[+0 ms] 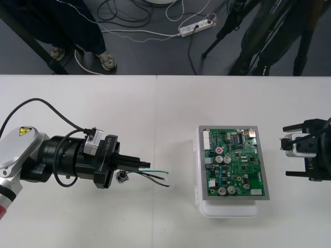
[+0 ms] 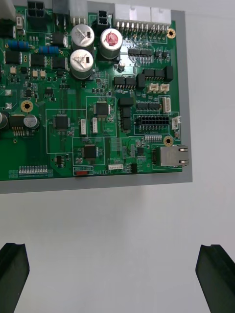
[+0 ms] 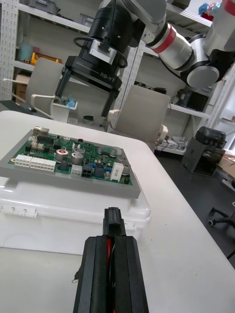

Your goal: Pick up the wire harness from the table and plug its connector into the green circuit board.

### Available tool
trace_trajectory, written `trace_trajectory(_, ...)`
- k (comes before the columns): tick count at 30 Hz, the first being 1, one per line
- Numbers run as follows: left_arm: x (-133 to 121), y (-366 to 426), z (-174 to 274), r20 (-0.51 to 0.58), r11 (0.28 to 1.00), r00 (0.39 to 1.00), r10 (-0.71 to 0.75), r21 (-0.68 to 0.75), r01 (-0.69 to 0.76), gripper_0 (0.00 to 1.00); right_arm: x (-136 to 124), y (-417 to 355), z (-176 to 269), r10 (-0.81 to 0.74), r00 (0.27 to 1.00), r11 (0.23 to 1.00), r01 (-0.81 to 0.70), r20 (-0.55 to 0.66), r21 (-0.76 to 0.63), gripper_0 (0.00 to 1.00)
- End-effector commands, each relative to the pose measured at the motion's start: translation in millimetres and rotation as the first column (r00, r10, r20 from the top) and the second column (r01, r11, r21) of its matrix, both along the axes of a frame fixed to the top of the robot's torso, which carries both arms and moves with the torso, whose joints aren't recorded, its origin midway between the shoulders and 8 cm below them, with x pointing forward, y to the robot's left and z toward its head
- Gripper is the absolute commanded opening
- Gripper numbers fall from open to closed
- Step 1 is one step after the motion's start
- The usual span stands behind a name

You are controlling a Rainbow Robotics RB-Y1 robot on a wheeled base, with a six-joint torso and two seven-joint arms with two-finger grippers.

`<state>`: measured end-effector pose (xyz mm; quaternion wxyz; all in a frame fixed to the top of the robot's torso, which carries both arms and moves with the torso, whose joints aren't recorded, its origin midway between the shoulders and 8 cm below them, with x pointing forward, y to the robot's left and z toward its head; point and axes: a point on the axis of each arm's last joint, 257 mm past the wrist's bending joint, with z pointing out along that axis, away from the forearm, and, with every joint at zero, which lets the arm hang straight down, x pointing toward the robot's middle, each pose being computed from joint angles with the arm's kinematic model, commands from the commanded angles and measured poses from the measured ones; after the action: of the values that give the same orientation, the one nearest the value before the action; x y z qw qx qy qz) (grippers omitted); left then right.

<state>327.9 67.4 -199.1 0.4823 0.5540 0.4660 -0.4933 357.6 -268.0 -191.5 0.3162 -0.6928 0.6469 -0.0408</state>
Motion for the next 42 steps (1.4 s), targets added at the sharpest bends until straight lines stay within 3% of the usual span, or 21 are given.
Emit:
trace_trajectory(1, -13, -1, -5, 0.073, 0.999, 0.997, -0.038, -0.014, 0.039, 0.00, -8, -10, -15, 0.036, 0.999, 0.993, -0.037, -0.013, -0.116, 1.00)
trace_trajectory(12, -10, -12, -28, 0.012, 0.999, 0.999, -0.034, -0.036, 0.034, 0.00, -2, -14, -27, 0.020, 1.000, 0.986, -0.020, -0.003, -0.168, 1.00)
trace_trajectory(30, -10, -25, -45, 0.062, 0.999, 0.998, -0.032, 0.005, 0.031, 0.00, 9, 4, -50, -0.010, 1.000, 0.977, 0.011, 0.008, -0.213, 1.00)
trace_trajectory(42, 5, -52, -46, 0.116, 1.000, 0.993, 0.007, 0.000, -0.007, 0.00, 17, 15, -64, -0.027, 0.999, 0.979, 0.021, -0.026, -0.204, 1.00)
